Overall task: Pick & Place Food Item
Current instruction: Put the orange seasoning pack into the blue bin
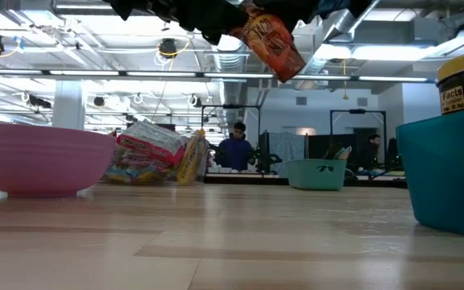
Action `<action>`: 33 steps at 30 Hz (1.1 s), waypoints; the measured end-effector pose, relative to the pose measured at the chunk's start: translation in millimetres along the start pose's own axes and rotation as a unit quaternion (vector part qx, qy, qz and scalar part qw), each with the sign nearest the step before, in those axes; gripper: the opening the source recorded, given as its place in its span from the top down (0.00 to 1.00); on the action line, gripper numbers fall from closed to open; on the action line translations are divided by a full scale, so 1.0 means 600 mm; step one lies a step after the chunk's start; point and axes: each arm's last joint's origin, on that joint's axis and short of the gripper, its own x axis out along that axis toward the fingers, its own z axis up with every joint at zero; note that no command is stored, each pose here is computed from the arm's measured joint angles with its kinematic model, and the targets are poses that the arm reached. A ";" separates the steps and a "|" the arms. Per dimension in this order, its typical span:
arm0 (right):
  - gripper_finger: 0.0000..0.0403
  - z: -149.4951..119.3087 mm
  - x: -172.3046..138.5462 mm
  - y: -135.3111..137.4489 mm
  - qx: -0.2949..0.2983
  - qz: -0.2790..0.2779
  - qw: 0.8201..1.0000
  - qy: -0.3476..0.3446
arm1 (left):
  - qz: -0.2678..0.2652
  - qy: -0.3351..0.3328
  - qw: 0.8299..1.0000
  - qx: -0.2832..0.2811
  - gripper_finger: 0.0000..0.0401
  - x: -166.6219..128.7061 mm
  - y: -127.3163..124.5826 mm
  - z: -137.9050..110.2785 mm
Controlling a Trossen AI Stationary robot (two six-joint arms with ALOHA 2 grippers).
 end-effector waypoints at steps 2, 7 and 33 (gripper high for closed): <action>0.87 0.000 0.000 0.000 0.000 0.000 1.000 0.000 | 0.000 0.000 1.000 0.000 1.00 0.000 0.000 0.000; 0.94 0.000 0.000 0.000 0.008 0.000 1.000 0.000 | 0.000 0.000 1.000 0.000 1.00 0.000 0.000 0.000; 1.00 0.003 -0.034 0.014 0.027 -0.059 0.998 0.001 | 0.024 0.006 0.999 -0.026 0.79 0.000 0.003 -0.001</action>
